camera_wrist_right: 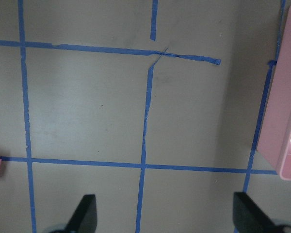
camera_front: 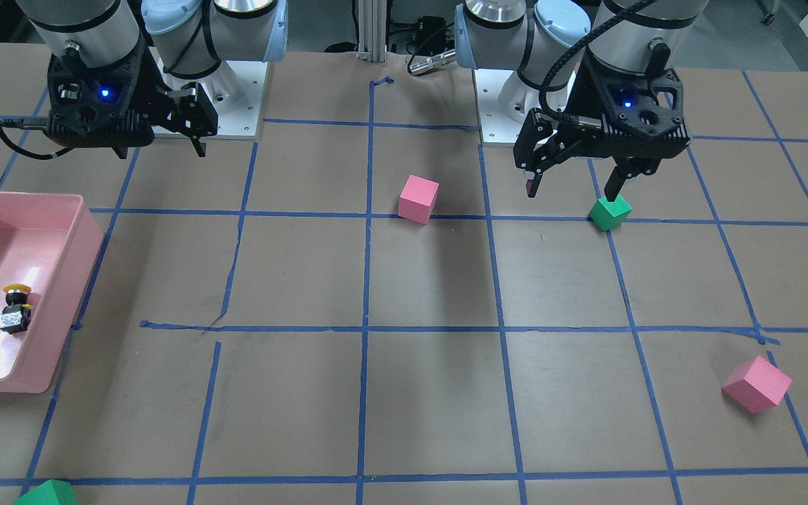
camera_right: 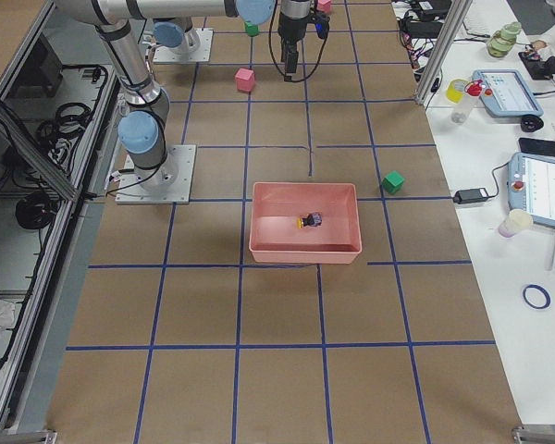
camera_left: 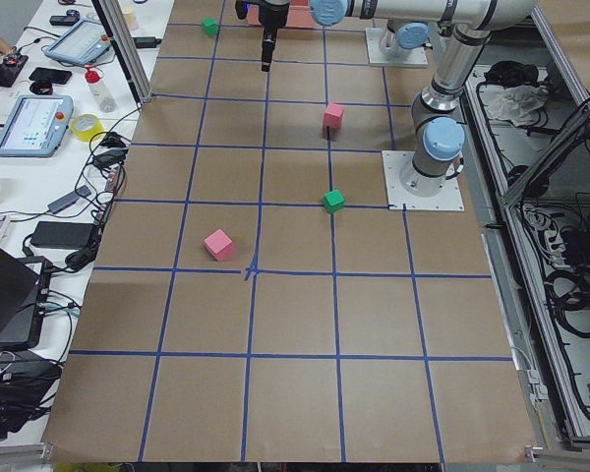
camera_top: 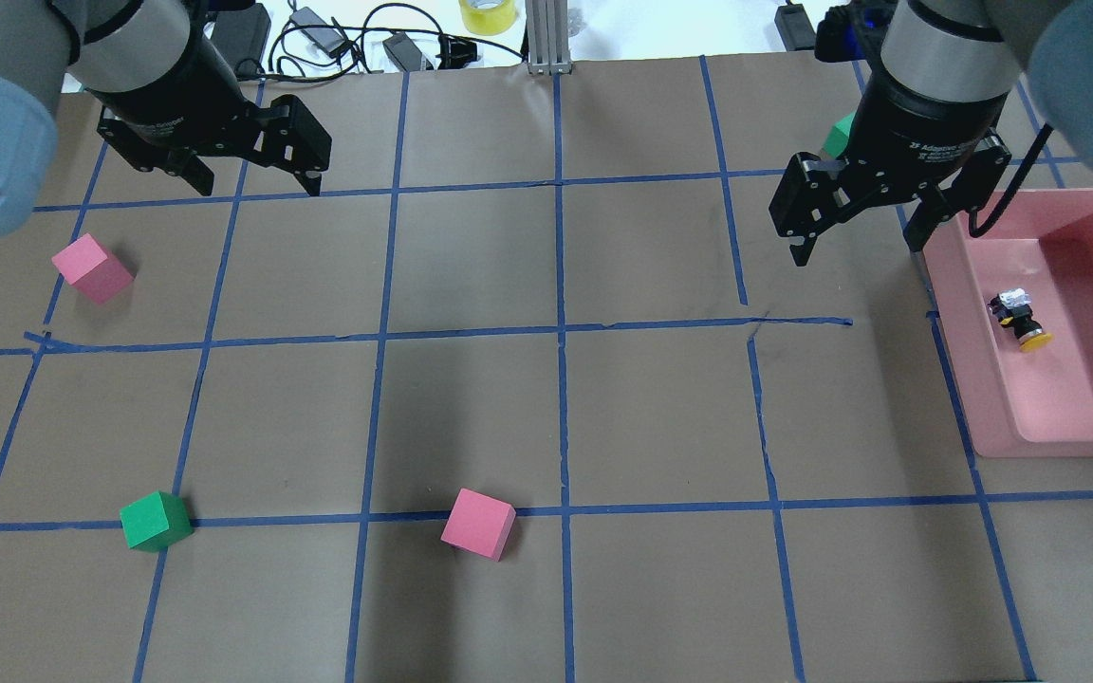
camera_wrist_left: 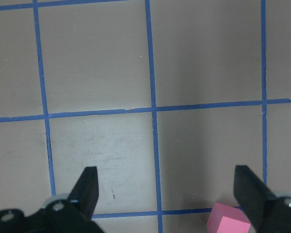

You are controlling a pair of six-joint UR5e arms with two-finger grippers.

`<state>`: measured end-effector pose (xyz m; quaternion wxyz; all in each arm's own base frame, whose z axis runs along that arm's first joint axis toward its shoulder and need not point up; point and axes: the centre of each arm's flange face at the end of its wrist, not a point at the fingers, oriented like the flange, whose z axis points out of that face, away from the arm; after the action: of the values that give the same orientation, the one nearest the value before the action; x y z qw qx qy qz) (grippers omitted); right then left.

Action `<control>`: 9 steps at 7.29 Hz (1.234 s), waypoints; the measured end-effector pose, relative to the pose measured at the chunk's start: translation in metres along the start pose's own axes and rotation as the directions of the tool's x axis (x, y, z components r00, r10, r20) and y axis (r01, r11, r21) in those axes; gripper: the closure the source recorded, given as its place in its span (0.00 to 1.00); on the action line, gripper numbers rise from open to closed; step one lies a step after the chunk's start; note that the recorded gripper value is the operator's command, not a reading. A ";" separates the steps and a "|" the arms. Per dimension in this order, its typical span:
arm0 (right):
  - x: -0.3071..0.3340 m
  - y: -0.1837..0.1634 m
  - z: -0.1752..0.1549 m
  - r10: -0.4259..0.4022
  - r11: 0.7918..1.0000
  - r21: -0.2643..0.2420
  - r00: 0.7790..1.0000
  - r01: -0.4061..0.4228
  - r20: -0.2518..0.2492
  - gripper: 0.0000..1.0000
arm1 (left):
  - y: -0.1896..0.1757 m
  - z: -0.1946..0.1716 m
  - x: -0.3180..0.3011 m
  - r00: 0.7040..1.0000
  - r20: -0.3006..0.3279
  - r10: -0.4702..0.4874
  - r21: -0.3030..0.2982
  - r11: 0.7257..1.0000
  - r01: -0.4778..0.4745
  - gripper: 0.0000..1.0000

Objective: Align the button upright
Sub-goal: 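Move the right gripper toward the pink tray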

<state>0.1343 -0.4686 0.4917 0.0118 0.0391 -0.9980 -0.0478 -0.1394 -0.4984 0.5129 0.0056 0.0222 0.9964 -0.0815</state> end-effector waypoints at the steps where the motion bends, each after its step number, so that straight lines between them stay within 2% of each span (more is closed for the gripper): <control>1: -0.001 0.000 0.000 0.001 1.000 0.000 1.000 -0.001 0.005 0.00 | 0.000 0.000 0.000 1.000 0.000 0.000 0.000 1.000 0.000 0.00; 9: -0.001 -0.002 0.007 0.002 1.000 -0.019 1.000 -0.002 0.011 0.00 | 0.000 0.000 0.000 1.000 0.001 0.000 0.000 1.000 0.000 0.00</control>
<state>0.1350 -0.4703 0.4845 0.0068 0.0376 -0.9976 -0.0574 -0.1392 -0.4985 0.5132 0.0059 0.0221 0.9964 -0.0817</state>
